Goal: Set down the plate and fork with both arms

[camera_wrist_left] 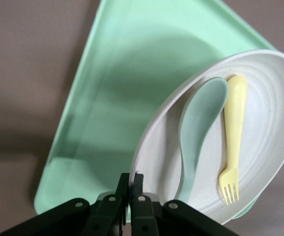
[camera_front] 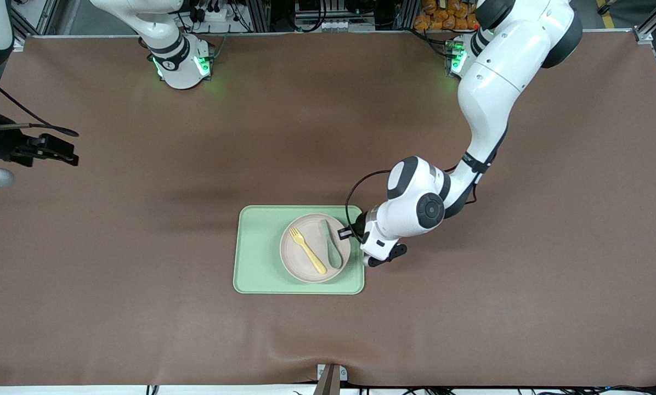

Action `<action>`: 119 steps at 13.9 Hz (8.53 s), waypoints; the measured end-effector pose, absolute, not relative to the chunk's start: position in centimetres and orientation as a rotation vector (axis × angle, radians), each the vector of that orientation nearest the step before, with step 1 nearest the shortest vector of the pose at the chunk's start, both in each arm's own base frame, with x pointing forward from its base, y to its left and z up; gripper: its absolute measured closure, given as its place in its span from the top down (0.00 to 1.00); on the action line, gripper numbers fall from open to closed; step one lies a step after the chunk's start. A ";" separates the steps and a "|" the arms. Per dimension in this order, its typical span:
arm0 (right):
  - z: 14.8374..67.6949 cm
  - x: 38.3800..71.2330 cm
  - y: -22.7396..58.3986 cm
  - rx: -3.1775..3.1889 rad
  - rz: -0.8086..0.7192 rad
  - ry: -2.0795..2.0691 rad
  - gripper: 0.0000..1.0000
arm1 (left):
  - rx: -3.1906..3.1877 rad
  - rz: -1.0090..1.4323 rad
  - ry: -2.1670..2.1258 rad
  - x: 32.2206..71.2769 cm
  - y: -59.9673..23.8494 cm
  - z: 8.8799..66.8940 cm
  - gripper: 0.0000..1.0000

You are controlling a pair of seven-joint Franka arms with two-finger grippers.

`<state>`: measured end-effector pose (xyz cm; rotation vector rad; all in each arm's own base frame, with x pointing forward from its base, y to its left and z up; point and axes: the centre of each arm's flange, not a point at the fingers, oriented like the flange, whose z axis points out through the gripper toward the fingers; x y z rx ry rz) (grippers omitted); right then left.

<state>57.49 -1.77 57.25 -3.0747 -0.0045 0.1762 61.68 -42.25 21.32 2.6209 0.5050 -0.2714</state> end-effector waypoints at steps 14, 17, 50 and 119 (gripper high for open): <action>51.0 62.6 7.3 -3.031 0.033 -0.224 1.00 | 2.581 -0.192 0.562 61.8 -43.7 20.2 0.57; 48.1 64.0 12.3 -3.019 -0.018 -0.326 1.00 | 2.569 -0.146 0.560 62.7 -43.3 22.3 0.85; 20.4 65.8 39.6 -2.929 -0.240 -0.657 0.67 | 3.154 -0.084 0.057 55.8 -5.8 65.7 1.00; 39.7 71.7 13.3 -2.995 -0.325 0.098 1.00 | 3.112 -0.087 -0.243 56.3 -3.2 64.7 1.00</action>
